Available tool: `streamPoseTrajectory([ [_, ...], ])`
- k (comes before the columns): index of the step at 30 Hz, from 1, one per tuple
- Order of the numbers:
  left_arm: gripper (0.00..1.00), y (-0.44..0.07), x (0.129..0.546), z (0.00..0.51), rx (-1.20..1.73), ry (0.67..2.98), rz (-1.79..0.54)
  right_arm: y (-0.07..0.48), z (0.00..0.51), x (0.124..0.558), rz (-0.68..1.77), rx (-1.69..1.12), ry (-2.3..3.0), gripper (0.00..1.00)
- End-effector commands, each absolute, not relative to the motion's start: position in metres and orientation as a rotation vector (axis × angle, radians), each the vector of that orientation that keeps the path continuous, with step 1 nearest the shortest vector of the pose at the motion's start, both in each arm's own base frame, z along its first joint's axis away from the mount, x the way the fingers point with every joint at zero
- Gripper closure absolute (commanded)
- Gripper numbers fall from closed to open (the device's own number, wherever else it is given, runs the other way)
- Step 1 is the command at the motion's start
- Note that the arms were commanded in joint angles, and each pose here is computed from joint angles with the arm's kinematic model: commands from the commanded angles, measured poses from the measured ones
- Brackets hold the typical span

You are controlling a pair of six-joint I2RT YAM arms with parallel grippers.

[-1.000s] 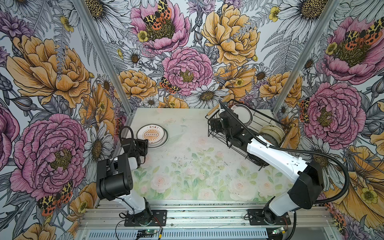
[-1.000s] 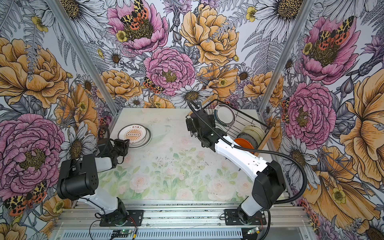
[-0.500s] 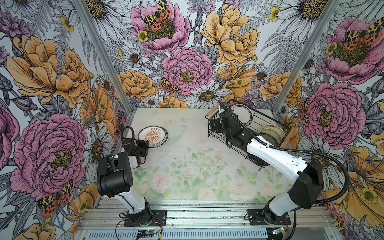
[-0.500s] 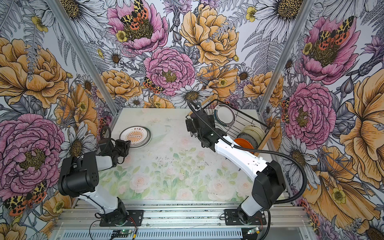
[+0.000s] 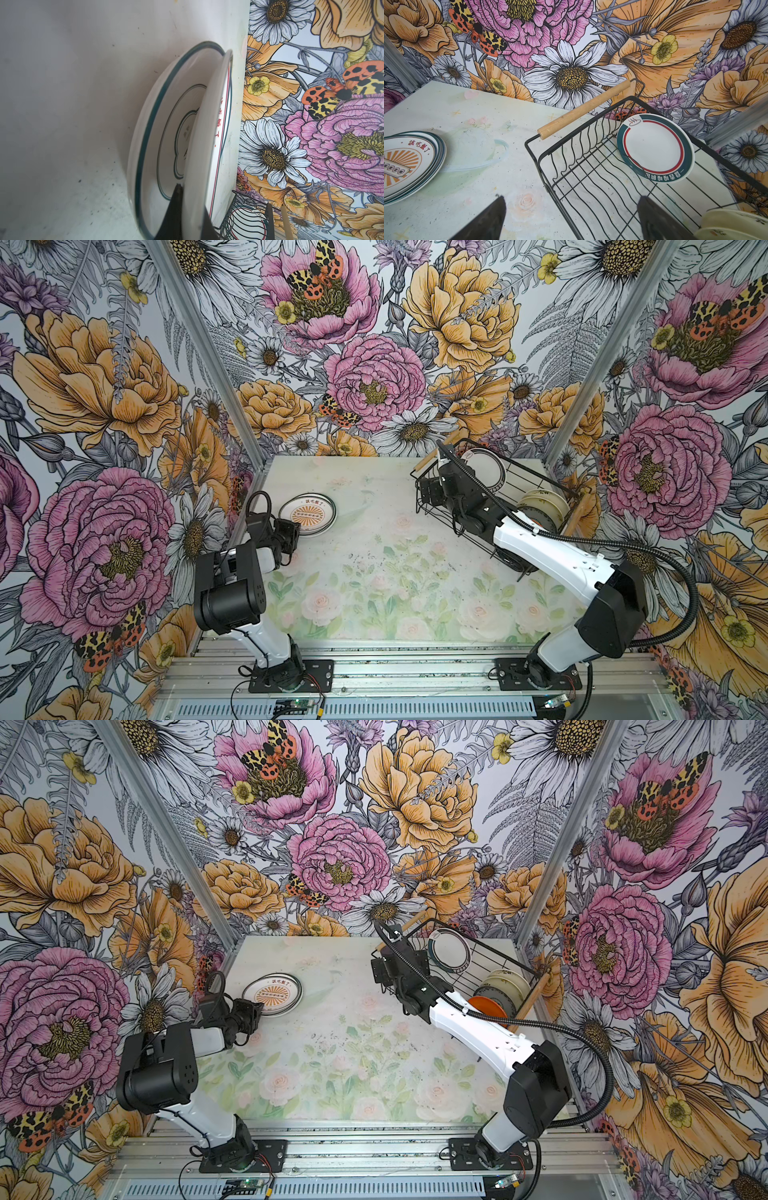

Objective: Unload the plates from the dish rack
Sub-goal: 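Lower the sunburst-print plate onto the table stack with the left gripper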

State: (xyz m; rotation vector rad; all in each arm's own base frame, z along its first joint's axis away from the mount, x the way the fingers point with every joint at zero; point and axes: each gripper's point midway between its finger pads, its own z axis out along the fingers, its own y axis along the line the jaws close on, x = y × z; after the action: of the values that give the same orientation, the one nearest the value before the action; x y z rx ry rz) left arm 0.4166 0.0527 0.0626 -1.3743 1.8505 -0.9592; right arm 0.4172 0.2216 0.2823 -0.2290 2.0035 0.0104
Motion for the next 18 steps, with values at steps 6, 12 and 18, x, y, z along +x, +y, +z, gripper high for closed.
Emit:
streamPoseTrajectory([
  [6,0.73,0.052,0.425,0.078,-1.307,1.852,-0.951,0.227,0.272,0.417,0.01,-0.237,2.022,0.0],
  [12,0.56,0.052,0.422,0.078,-1.323,1.881,-0.918,0.228,0.272,0.419,0.012,-0.237,2.022,0.01],
  [18,0.47,0.056,0.414,0.085,-1.323,2.007,-0.738,0.23,0.27,0.42,0.008,-0.243,2.026,0.01],
])
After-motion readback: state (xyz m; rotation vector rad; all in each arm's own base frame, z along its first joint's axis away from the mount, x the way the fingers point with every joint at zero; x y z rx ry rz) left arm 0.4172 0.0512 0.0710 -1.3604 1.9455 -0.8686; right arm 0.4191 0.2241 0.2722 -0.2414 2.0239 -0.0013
